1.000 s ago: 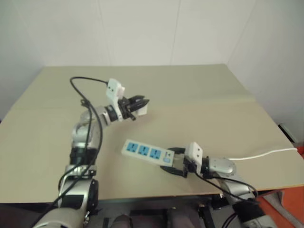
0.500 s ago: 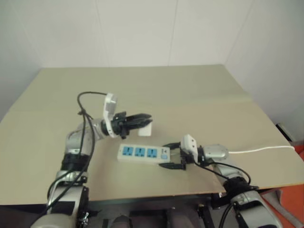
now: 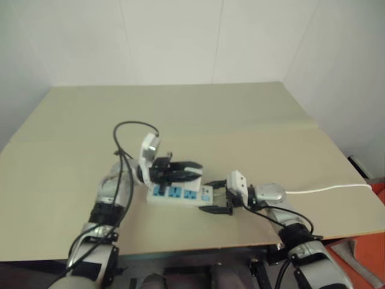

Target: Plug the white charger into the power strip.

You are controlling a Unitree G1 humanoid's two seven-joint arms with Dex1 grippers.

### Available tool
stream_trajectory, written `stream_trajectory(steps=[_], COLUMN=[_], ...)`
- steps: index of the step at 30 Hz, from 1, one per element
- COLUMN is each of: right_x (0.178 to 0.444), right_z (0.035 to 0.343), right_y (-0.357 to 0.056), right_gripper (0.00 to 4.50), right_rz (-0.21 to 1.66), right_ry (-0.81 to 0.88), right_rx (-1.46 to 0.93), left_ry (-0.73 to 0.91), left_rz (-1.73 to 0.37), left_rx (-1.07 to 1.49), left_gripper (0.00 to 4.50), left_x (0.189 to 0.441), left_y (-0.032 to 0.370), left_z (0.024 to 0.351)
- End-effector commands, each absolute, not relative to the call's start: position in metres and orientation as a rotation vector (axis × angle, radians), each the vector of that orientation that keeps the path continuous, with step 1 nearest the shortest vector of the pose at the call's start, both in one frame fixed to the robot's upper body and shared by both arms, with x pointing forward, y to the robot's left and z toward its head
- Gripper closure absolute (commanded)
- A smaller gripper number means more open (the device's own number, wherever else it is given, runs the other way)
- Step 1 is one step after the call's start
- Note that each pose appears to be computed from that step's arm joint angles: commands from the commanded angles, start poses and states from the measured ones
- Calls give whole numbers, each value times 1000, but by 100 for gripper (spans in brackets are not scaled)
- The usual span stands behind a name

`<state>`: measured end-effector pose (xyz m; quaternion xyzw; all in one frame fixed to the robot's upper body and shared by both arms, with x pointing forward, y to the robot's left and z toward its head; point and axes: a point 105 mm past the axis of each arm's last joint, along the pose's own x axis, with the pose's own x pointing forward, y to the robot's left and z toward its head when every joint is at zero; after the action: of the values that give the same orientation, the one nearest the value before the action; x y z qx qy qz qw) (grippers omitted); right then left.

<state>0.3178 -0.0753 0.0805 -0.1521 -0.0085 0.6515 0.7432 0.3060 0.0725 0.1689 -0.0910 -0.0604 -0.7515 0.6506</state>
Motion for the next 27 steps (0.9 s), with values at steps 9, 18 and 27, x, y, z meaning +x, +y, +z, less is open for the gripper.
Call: stream_trajectory(steps=[9,18,27], right_x=[309,306,305], right_z=[74,70,70], right_y=[-63,-64,-64], right_gripper=[106,106,106], right_rz=[1469,1477,1474], right_ry=[-3,13,12], right_rx=[-328,-341,-337], left_ry=[-197,-184,-177], left_rz=[-1690,-1694,-1674], left_rx=[-90,-63,-56], left_gripper=[348,348,348], left_x=[313,317,320], left_y=[76,75,79], left_z=[152,145,141])
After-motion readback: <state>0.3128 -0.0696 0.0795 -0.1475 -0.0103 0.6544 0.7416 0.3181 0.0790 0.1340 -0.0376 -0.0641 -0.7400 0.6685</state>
